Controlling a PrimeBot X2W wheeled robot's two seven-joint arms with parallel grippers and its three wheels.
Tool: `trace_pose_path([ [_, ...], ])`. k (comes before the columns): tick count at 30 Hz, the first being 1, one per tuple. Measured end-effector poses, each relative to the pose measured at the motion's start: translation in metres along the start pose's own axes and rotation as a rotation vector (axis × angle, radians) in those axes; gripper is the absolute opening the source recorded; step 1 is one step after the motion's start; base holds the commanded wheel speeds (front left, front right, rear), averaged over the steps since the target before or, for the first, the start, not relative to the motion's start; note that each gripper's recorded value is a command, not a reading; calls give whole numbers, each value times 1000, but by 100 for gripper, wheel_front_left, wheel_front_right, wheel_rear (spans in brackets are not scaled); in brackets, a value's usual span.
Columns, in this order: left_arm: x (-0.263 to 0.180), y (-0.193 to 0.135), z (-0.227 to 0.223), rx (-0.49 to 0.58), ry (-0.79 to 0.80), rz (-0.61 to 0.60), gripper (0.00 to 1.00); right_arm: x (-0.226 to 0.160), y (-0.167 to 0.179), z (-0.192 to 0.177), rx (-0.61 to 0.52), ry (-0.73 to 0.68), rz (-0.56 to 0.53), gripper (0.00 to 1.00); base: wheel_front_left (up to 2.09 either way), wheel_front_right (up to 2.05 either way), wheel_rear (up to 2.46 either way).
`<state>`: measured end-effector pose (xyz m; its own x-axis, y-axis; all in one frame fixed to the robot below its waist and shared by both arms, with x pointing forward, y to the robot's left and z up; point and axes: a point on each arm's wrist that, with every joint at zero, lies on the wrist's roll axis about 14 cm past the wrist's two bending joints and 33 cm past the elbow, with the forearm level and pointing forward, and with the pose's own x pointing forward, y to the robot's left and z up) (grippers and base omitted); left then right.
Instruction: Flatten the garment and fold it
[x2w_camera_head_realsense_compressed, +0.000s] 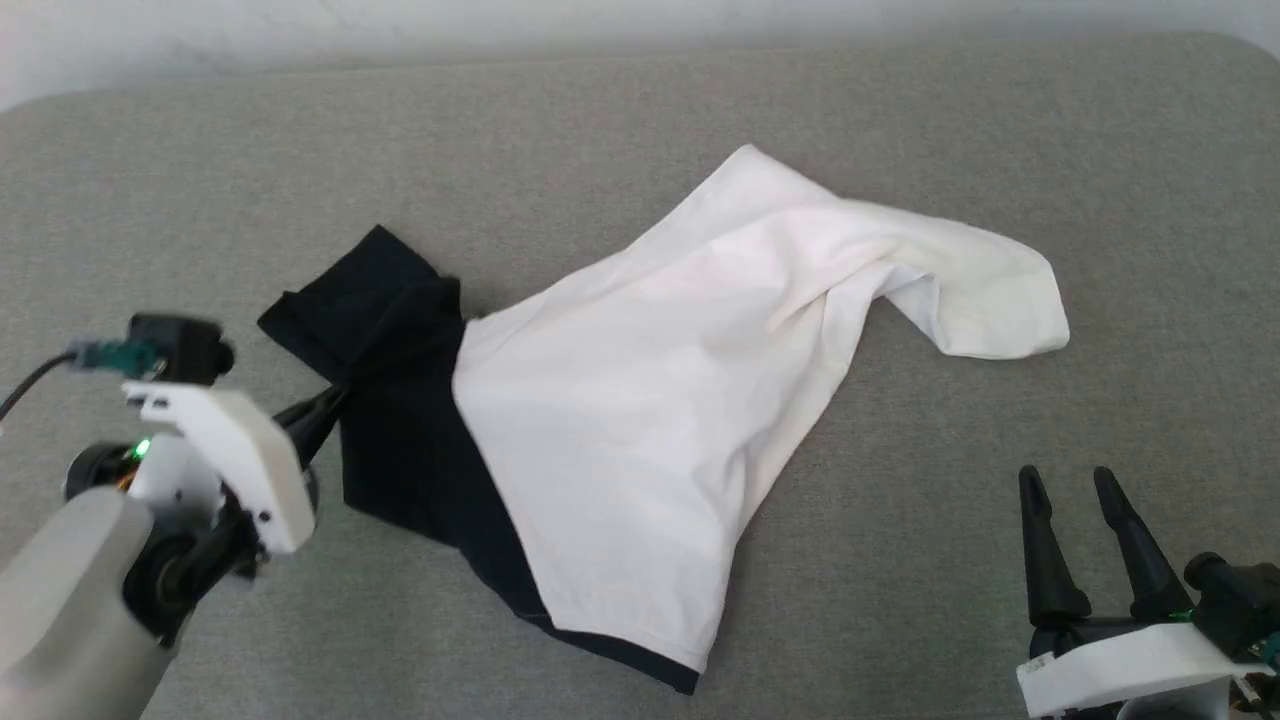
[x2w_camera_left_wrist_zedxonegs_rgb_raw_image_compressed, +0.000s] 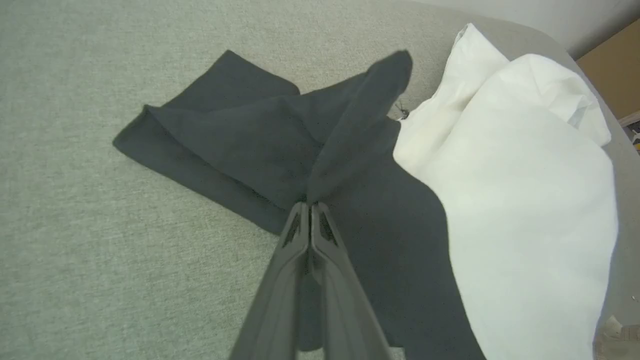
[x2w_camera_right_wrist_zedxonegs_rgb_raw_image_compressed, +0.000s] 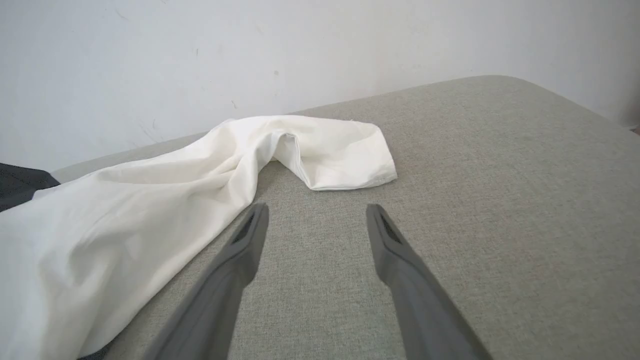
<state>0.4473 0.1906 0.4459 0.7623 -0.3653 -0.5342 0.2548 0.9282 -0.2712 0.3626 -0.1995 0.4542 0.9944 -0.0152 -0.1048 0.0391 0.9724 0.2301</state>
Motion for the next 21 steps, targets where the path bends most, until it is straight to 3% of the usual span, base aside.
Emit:
trace_pose_path([
  [8, -46, 65, -42, -17, 10, 242, 0, 4, 9, -4, 3, 18, 30, 100, 0, 0, 0],
  [12, -57, 76, -63, -33, 27, 300, 0, 5, 12, -6, 3, 28, 38, 100, 0, 0, 0],
  [13, -57, 73, -63, -40, 17, 294, 7, 6, 12, -6, 2, 27, 40, 100, 0, 0, 0],
  [14, -56, 69, -62, -50, 3, 282, 70, 6, 13, -5, 1, 26, 41, 100, 0, 0, 0],
  [15, -55, 62, -59, -71, -15, 264, 100, 6, 13, -5, -2, 26, 43, 100, 0, 0, 0],
  [21, -52, 11, -22, -65, -76, 69, 100, 3, 17, -4, -7, 31, 55, 100, 0, 0, 0],
])
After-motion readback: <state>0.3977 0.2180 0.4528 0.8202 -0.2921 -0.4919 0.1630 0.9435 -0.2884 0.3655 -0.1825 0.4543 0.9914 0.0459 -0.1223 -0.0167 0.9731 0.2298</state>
